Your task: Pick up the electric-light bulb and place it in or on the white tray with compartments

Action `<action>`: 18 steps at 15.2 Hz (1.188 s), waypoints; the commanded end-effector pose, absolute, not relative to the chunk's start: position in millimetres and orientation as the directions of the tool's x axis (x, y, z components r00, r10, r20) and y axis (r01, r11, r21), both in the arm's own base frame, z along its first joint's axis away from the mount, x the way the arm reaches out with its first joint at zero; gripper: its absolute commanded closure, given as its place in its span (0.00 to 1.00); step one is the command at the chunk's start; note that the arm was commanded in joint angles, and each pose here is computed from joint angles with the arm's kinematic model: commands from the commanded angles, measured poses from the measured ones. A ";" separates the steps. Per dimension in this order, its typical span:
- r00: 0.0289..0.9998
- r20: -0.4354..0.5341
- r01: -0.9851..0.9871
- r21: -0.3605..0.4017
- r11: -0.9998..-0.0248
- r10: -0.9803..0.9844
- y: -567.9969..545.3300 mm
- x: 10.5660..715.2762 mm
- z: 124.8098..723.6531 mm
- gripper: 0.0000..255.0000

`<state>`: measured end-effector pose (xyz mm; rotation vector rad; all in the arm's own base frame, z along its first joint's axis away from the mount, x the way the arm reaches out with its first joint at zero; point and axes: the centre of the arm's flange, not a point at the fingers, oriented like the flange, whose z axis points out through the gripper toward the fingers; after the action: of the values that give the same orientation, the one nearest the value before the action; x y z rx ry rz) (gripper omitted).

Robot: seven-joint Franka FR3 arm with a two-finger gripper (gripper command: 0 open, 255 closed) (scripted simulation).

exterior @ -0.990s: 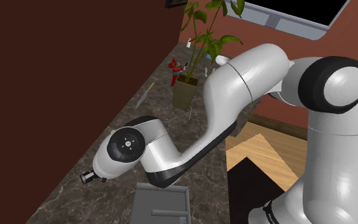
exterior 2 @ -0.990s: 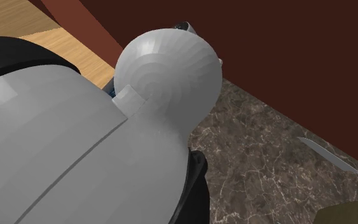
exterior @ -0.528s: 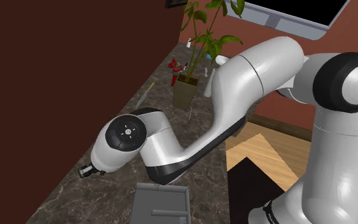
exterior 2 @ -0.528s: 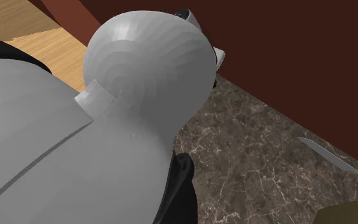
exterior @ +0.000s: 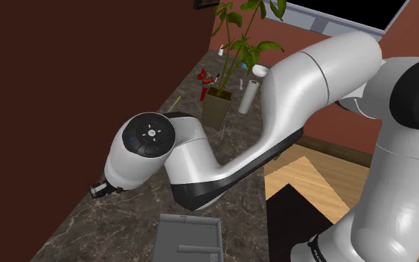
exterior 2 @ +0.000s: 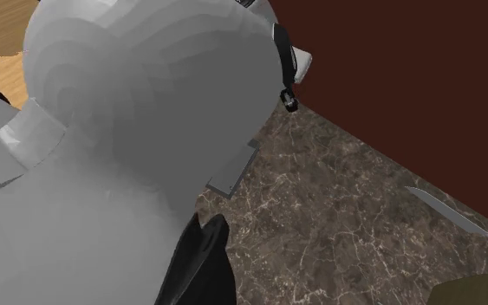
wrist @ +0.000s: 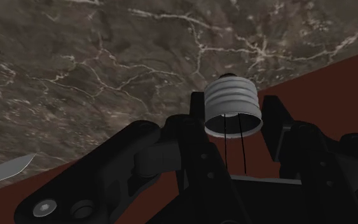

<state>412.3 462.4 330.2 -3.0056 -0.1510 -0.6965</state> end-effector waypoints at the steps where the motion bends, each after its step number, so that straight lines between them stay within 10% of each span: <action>1: 0.894 0.441 0.107 -0.029 -0.994 0.083 463.4 411.8 340.8 1.00; 18: 0.894 0.441 0.107 -0.029 -0.994 0.083 439.0 268.8 365.8 1.00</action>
<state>280.1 444.5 366.0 -3.0065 -0.1623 -0.6946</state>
